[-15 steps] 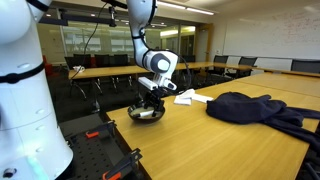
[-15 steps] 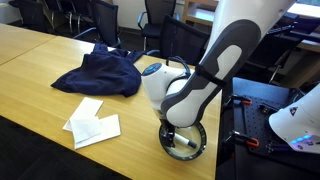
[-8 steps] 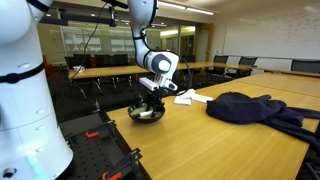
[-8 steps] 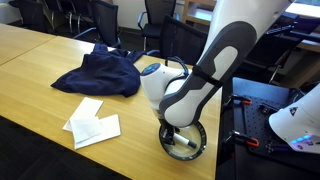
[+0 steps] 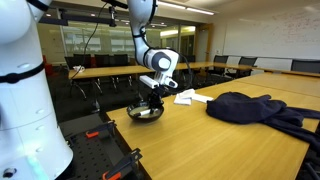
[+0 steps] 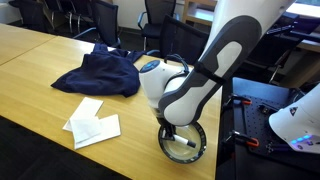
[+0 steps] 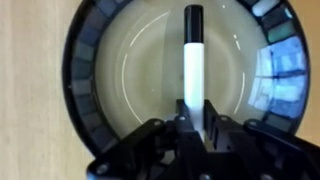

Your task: Take the marker from the brown bowl and place it on the table

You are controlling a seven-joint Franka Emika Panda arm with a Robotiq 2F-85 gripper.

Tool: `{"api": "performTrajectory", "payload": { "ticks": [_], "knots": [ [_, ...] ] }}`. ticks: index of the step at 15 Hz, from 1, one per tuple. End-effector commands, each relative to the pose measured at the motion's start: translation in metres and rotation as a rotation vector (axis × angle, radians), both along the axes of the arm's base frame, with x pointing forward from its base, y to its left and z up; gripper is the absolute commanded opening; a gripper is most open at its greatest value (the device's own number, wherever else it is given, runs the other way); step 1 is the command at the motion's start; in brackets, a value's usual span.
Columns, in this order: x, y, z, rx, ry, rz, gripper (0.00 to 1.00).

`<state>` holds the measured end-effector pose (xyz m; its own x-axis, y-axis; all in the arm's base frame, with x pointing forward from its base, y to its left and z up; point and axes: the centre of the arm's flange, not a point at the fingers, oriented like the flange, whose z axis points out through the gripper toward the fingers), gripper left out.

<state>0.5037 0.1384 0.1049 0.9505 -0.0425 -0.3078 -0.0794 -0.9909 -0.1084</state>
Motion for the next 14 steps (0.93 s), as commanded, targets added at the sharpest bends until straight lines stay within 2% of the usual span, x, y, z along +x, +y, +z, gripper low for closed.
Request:
{"api": "performTrajectory", "payload": {
  "ticks": [1,4,7,8,11,14],
  "knots": [
    [-0.008,-0.003,0.037,0.013,-0.065,-0.028,0.05],
    [-0.012,-0.020,0.083,0.041,-0.111,-0.046,0.05],
    [-0.009,-0.066,0.113,-0.073,-0.178,-0.031,0.05],
    [-0.006,-0.084,0.116,-0.108,-0.189,-0.014,0.05],
    [0.011,-0.138,0.112,-0.193,-0.166,0.135,0.05],
    [0.022,-0.173,0.101,-0.243,-0.124,0.230,0.05]
  ]
}}
